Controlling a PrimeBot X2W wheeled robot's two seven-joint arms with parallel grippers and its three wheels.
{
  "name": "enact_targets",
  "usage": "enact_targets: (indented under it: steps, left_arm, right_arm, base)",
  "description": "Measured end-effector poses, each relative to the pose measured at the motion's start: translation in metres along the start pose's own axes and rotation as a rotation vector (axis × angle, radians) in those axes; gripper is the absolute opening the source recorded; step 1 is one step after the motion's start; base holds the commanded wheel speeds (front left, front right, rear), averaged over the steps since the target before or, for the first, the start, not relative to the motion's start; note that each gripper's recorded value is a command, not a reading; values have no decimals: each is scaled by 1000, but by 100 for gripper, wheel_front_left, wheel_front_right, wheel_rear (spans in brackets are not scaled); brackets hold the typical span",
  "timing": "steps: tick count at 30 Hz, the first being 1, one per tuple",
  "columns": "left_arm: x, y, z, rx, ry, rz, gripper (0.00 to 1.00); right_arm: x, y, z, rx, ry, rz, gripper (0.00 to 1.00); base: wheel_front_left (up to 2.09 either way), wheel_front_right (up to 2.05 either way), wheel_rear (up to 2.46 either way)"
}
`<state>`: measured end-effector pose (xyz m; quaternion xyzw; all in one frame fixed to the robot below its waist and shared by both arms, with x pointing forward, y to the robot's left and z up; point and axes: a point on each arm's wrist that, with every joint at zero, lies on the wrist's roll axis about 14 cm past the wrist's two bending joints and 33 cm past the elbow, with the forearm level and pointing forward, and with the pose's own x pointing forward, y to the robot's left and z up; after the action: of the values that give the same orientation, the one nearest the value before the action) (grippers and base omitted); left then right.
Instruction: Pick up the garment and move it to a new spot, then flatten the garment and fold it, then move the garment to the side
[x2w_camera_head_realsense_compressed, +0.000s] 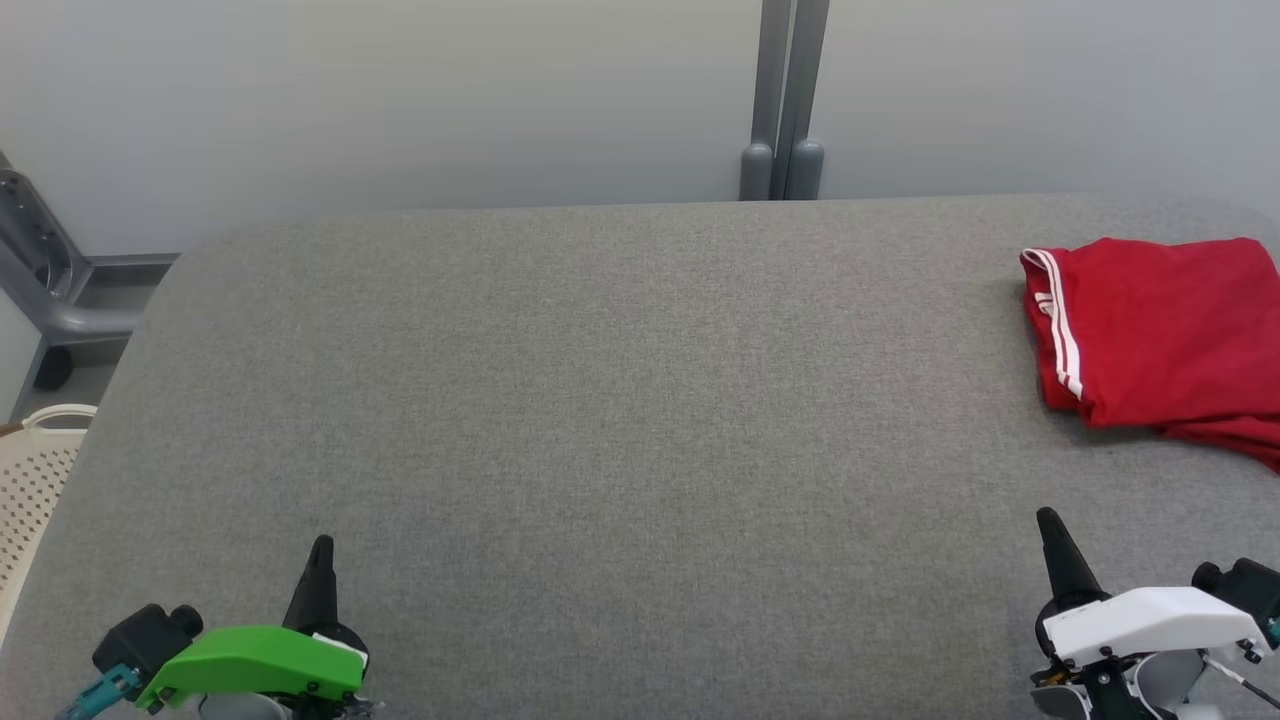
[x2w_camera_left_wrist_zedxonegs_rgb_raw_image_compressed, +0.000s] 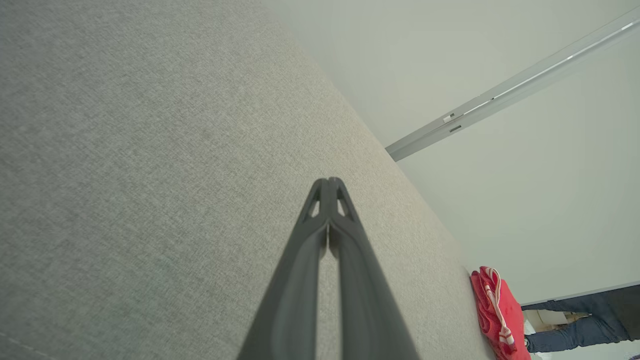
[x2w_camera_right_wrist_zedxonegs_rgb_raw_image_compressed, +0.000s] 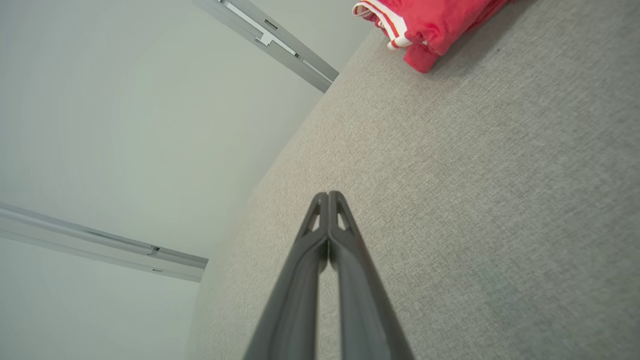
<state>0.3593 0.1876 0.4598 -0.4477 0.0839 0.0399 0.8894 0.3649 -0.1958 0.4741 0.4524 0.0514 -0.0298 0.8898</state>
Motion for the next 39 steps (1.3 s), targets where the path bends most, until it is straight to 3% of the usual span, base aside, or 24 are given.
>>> enact_targets:
  steps: [39]
  left_arm:
    - [19,-27,11,-372,8,-91,0]
  right_arm:
    - [4,4,22,374,-60,36,0]
  base:
    - [0,0,0]
